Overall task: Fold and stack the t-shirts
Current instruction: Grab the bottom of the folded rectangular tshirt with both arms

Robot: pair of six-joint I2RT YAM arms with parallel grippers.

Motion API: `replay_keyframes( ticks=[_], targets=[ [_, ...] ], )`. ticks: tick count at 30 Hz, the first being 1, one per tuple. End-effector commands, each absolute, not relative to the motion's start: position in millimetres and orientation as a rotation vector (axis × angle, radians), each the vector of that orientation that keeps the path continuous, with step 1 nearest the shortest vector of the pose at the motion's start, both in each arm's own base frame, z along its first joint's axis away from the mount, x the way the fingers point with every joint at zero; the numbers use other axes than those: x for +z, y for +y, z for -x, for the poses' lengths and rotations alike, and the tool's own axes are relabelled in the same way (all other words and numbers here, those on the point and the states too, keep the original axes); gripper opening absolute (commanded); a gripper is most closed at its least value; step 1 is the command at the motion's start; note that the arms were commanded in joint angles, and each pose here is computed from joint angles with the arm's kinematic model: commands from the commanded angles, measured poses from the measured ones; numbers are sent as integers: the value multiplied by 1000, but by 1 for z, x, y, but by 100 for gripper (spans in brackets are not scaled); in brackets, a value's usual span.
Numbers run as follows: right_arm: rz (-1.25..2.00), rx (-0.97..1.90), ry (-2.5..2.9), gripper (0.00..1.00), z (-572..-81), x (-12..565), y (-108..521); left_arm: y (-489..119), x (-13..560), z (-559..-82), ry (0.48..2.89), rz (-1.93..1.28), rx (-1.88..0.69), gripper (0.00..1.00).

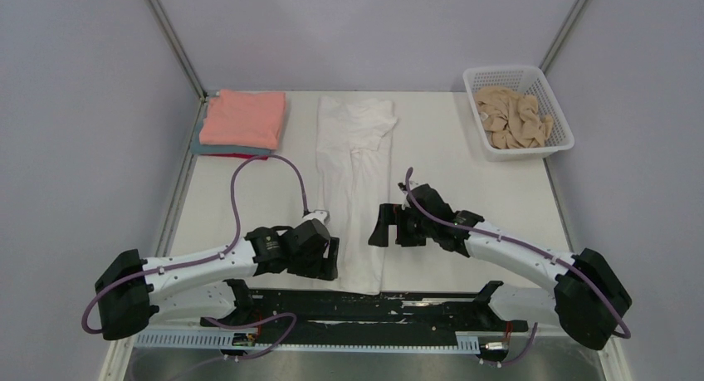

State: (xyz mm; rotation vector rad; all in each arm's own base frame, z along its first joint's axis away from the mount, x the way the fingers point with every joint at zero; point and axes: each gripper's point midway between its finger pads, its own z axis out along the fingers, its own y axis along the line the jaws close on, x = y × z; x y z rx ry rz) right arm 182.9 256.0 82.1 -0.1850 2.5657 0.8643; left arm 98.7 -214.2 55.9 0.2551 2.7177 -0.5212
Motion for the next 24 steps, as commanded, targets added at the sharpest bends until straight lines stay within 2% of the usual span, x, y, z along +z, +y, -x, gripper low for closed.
replay_keyframes(
  ticks=[1, 8, 19, 21, 24],
  targets=[
    [154, 1015, 2584, 93, -148, 87, 268, -195, 47, -92, 2738, -232, -431, 81],
    [182, 1050, 2666, 83, -121, 68, 271, -205, 42, -82, 2738, -292, -544, 69],
    [259, 1078, 2762, 65, -99, 48, 287, -195, 27, -100, 2762, -280, -276, 43],
    [264, 1083, 2774, 61, -96, 44, 288, -197, 24, -101, 2765, -268, -264, 36],
    [288, 1097, 2797, 53, -90, 41, 290, -198, 24, -103, 2764, -261, -249, 21]
  ],
)
